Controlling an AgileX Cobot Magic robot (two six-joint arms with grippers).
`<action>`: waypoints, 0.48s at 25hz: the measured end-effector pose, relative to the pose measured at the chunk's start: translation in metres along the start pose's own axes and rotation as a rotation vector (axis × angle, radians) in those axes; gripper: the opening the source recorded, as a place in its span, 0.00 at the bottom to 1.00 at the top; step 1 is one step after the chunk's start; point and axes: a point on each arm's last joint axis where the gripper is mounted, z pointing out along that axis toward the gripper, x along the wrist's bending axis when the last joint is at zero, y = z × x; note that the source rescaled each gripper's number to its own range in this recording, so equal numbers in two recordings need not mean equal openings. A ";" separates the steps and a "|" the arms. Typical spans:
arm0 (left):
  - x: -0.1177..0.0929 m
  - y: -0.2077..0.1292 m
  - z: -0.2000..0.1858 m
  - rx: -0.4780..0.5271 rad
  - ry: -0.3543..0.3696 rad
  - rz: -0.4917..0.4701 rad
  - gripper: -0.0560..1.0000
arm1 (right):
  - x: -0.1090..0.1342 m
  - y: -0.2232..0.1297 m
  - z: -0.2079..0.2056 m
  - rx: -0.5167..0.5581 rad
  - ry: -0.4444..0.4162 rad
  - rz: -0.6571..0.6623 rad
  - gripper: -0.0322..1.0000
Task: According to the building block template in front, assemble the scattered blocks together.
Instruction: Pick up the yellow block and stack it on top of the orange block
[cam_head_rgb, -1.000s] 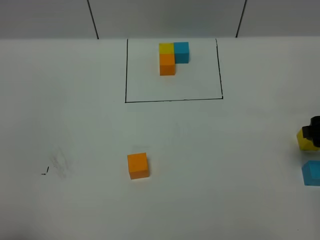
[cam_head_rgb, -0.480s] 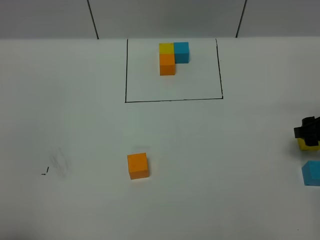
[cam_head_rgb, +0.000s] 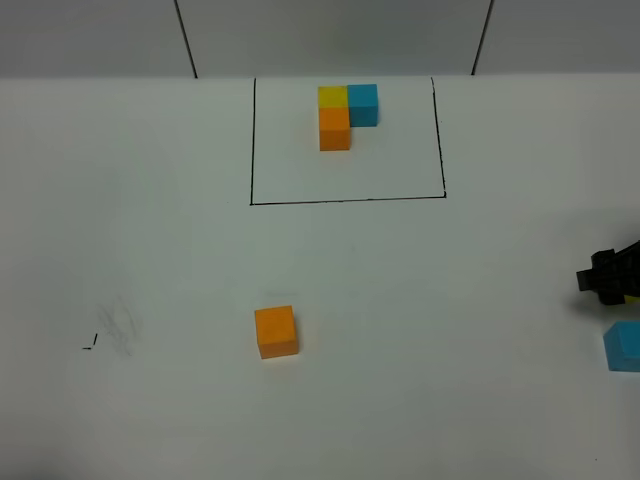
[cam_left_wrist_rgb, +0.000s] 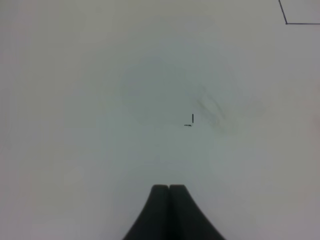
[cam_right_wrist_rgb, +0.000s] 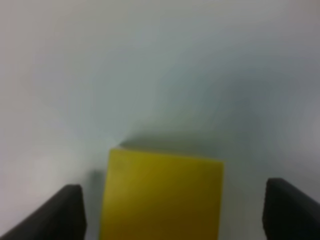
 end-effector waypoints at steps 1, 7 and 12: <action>0.000 0.000 0.000 0.000 0.000 0.000 0.05 | 0.000 -0.001 0.003 0.000 0.000 0.000 0.96; 0.000 0.000 0.000 0.000 0.000 0.000 0.05 | -0.001 0.002 0.006 -0.038 -0.009 0.000 0.81; 0.000 0.000 0.000 0.000 0.000 0.000 0.05 | -0.001 0.004 0.006 -0.057 -0.012 -0.001 0.62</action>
